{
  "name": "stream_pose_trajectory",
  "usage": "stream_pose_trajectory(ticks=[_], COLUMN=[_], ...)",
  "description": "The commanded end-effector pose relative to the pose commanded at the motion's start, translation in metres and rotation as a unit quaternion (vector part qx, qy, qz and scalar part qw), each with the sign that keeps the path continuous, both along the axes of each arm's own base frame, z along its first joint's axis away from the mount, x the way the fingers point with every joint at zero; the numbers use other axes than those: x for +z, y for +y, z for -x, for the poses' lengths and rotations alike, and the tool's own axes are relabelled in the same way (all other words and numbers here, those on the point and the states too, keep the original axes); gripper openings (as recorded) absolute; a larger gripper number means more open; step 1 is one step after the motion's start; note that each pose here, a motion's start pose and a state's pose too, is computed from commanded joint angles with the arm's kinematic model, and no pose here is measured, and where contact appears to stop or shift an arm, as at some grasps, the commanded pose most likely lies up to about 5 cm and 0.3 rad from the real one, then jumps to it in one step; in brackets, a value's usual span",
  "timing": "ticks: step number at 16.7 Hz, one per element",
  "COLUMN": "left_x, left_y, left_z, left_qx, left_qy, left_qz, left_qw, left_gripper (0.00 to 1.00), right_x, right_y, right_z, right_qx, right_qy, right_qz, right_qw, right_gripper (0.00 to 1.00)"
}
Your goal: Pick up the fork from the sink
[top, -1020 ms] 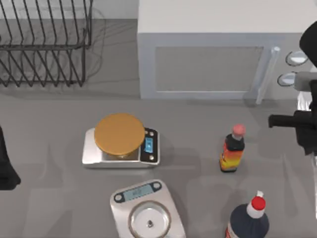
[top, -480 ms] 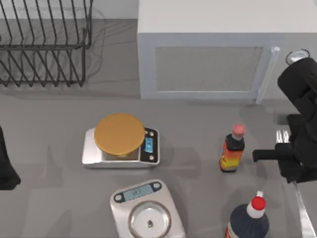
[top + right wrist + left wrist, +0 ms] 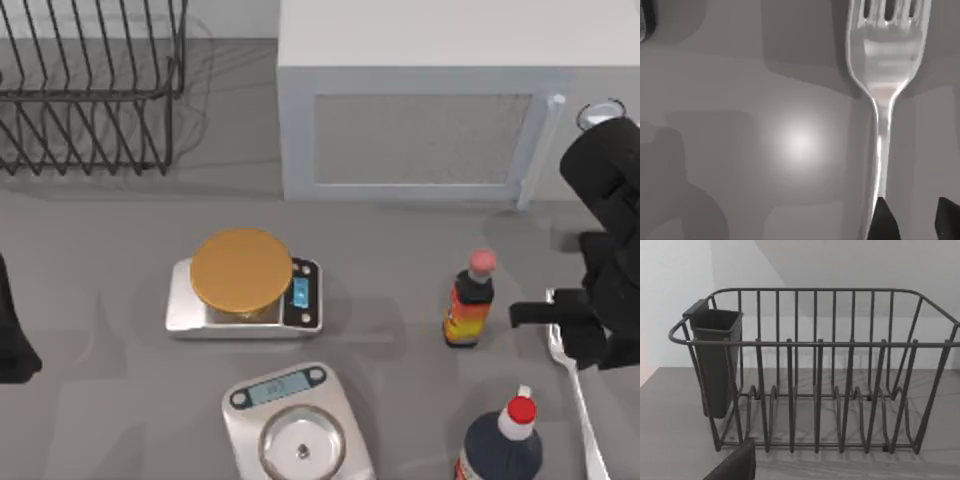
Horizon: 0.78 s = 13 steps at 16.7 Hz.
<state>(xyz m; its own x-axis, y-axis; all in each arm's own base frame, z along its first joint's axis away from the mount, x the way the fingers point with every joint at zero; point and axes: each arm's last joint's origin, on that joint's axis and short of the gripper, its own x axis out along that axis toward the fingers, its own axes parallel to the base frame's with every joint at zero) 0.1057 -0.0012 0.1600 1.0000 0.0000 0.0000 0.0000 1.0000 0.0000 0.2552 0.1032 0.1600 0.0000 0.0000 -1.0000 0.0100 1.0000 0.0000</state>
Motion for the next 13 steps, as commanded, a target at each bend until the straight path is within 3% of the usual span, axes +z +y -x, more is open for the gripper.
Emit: stream_pose_trajectory(ticks=[7, 13], left_x=[0.0, 0.0], left_y=[0.0, 0.0], left_z=[0.0, 0.0], left_qx=[0.0, 0.0], left_qy=[0.0, 0.0], left_qz=[0.0, 0.0], left_qw=[1.0, 1.0], left_gripper=[1.0, 1.0], right_x=[0.0, 0.0], right_y=[0.0, 0.0], right_z=[0.0, 0.0], right_qx=[0.0, 0.0], right_qy=[0.0, 0.0], right_qz=[0.0, 0.0], right_qw=[1.0, 1.0], right_gripper=[0.98, 1.0])
